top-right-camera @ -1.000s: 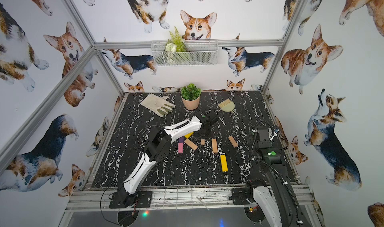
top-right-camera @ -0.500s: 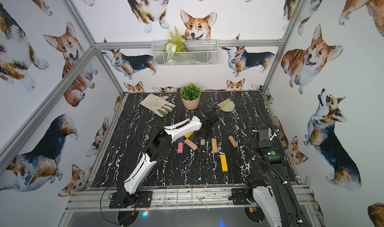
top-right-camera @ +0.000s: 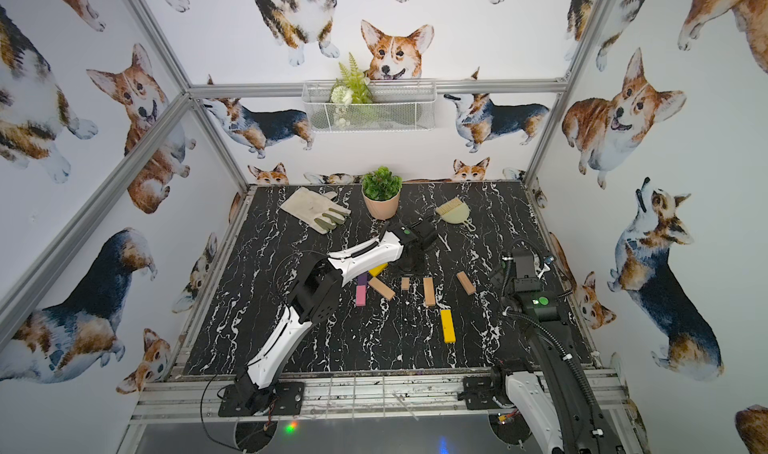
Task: Assemble the letter k with building blocks
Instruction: Assemble the building block at the center of the board, then pick up the building block from the center of the board.
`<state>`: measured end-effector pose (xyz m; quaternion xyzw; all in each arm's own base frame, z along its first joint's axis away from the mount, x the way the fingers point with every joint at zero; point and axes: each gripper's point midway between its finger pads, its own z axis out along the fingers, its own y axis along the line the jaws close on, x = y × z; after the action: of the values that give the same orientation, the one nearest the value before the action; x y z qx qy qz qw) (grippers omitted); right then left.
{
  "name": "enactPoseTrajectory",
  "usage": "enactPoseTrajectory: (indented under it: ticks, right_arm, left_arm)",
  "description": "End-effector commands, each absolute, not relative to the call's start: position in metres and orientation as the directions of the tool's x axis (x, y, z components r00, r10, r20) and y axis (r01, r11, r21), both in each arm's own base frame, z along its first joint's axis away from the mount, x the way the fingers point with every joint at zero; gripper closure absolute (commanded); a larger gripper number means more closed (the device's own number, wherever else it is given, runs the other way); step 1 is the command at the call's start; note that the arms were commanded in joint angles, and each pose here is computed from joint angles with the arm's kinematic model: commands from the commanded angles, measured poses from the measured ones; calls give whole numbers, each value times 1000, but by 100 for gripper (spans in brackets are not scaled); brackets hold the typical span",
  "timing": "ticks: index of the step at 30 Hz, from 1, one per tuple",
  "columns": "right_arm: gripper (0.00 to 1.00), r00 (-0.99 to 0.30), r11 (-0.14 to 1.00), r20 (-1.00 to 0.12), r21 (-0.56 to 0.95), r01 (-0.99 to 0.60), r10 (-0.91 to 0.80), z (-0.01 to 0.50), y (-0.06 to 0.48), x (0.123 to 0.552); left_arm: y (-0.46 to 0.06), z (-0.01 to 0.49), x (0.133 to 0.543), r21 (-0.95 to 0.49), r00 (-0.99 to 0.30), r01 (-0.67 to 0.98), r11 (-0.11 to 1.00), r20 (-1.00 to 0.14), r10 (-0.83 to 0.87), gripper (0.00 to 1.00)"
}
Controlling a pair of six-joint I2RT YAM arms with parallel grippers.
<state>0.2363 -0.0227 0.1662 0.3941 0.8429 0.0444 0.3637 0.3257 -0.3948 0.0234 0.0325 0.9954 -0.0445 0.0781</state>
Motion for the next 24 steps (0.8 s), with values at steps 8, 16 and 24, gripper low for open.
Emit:
enactPoseTrajectory:
  ticks: [8,16,24]
  right_arm:
    - [27,-820,875,-307,200,441,484,112,31,277]
    - [31,-938,955,-191,-4,297,291,77,52,289]
    - [32,-974,976,-84,-43,215,211,40,57,291]
  left_arm:
    - [-389,151,331,-163,-931,141,976,-358,75,0]
    - [-337,175,330,-152,-910,197,969,-397,123,0]
    - [-271,154,322,-226,-931,85,970,-364,-3,0]
